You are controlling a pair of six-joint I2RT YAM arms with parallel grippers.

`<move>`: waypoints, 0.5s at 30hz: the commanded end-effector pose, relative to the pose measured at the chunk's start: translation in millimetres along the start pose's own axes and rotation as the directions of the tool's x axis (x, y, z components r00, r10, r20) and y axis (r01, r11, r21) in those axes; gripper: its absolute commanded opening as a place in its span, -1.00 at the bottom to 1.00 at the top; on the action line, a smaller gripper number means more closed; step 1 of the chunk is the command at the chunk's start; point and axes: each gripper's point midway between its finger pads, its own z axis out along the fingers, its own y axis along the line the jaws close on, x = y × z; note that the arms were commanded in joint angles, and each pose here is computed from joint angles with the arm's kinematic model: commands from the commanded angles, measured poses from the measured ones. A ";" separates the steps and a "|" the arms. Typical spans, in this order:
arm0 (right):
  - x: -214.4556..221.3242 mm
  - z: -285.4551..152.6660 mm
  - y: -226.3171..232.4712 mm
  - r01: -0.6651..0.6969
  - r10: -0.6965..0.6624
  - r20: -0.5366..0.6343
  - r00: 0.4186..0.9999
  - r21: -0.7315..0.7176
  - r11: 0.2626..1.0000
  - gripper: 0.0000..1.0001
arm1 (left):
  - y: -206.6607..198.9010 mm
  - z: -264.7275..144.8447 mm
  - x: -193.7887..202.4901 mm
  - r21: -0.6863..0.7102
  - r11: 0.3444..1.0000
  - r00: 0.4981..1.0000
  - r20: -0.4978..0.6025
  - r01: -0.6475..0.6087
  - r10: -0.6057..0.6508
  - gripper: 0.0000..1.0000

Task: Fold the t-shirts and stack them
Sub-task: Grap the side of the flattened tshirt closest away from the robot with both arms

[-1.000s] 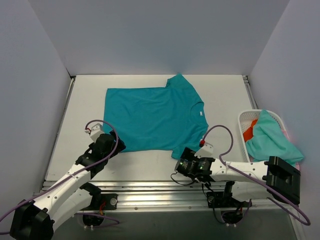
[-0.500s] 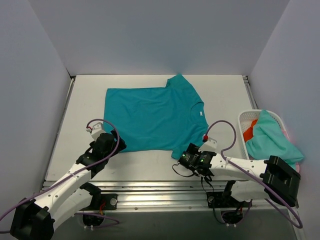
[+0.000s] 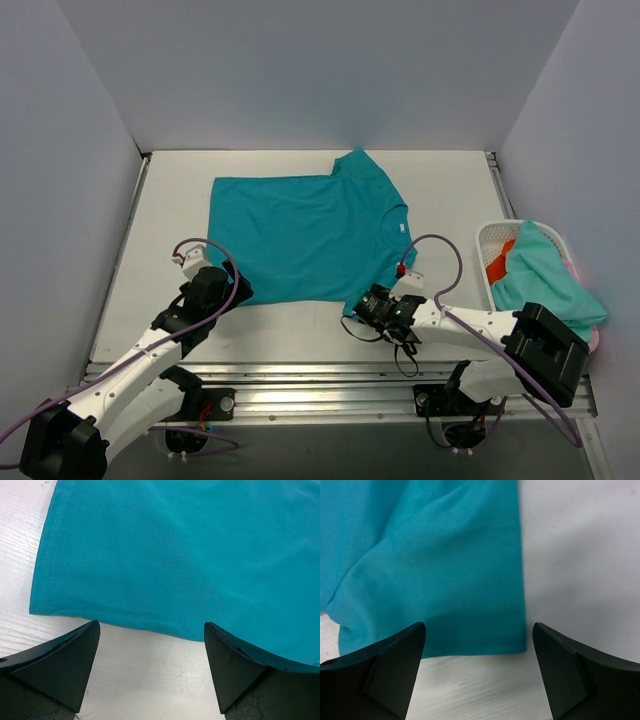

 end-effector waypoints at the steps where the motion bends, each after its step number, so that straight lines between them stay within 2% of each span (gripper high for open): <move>1: 16.3 6.9 11.5 0.020 -0.022 -0.073 0.997 -0.022 1.000 0.66 | -20.5 -3.7 -20.3 0.061 0.998 0.998 0.053 0.009 -0.013 0.88; 6: 26.7 11.9 10.5 0.020 -0.022 -0.101 0.995 -0.028 0.999 0.44 | -20.0 -3.3 -21.6 0.060 0.998 0.998 0.057 0.009 -0.012 0.88; 9: 24.2 9.9 7.8 0.013 -0.015 -0.094 0.995 -0.028 1.000 0.05 | -21.0 -3.2 -21.7 0.065 0.998 0.998 0.058 0.008 -0.012 0.88; 10: 22.9 8.9 7.8 0.007 -0.009 -0.090 0.996 -0.030 1.000 -0.17 | -20.4 -2.6 -20.9 0.063 0.998 0.998 0.056 0.007 -0.011 0.88; 13: 20.0 6.3 4.5 0.001 -0.003 -0.082 0.997 -0.024 1.000 -0.60 | -20.1 -1.6 -19.9 0.062 0.998 0.999 0.053 0.007 -0.010 0.88; 15: 17.8 4.4 2.8 -0.003 0.001 -0.076 0.997 -0.023 1.000 -0.75 | -19.8 -1.7 -19.1 0.060 0.998 0.999 0.049 0.005 -0.008 0.88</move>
